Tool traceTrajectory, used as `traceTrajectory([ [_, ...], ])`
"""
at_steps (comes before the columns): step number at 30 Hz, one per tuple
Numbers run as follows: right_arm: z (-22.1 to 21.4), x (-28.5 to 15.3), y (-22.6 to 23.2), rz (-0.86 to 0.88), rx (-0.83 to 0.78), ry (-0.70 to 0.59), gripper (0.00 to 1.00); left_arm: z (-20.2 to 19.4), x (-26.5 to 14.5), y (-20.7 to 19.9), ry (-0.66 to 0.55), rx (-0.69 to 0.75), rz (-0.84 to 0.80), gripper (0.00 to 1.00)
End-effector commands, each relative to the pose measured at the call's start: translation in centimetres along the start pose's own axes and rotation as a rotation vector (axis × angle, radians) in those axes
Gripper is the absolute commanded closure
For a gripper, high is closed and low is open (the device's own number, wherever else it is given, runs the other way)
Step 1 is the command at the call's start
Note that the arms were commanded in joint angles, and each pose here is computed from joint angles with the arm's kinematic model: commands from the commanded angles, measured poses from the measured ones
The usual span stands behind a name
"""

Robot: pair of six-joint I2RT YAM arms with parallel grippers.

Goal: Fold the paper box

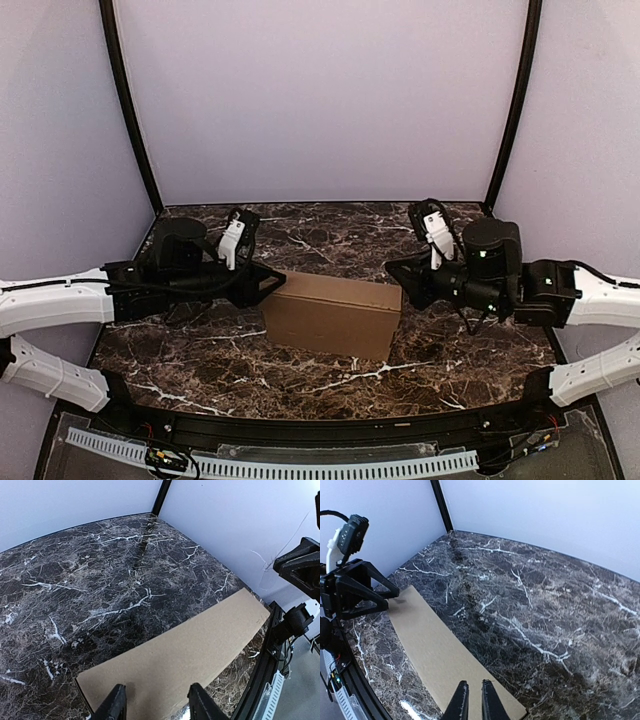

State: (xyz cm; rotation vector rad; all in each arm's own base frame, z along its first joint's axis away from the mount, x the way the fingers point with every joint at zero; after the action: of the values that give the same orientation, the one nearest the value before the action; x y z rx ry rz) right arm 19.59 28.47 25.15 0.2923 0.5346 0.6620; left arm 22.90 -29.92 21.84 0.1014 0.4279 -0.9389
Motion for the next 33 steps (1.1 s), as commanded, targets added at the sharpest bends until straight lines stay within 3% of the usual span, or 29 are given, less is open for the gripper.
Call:
traceTrajectory([
  [1,3.2,-1.2,1.1,-0.005,-0.069,-0.039,0.87,2.1,-2.0,0.5,0.043,0.018,0.048,0.56],
  [4,3.8,-1.3,1.6,-0.004,-0.082,-0.01,0.86,2.8,-2.9,0.6,0.07,-0.018,0.067,0.58],
  [6,4.1,-1.1,2.0,-0.007,-0.093,0.015,0.86,2.6,-3.4,0.1,0.105,-0.068,0.041,0.64],
  [9,4.2,0.0,1.5,-0.065,-0.103,0.048,0.87,1.0,-3.6,-2.2,0.175,-0.162,-0.091,0.83],
  [13,4.2,2.0,-0.3,-0.12,-0.092,0.115,0.89,-2.1,-3.6,-4.9,0.26,-0.239,-0.162,0.98],
  [22,2.4,6.7,-2.7,-0.063,-0.012,0.274,1.0,-7.9,-0.3,-9.4,0.322,-0.374,-0.192,0.99],
  [33,0.7,8.1,-1.5,0.068,0.028,0.403,1.0,-10.0,5.2,-8.0,0.288,-0.398,-0.079,0.99],
])
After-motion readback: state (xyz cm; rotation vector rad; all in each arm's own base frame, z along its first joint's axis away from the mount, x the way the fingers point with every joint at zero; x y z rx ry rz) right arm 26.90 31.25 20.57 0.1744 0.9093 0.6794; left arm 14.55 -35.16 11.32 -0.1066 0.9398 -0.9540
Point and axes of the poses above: each gripper's point midway between its finger pads, its own x axis out along the fingers, its own y axis along the line the jaws close on, z = x × y, the point moved 1 cm from there along -x, back along the fingers, and after that the axes turned 15 degrees about x, right-handed, at the moved point
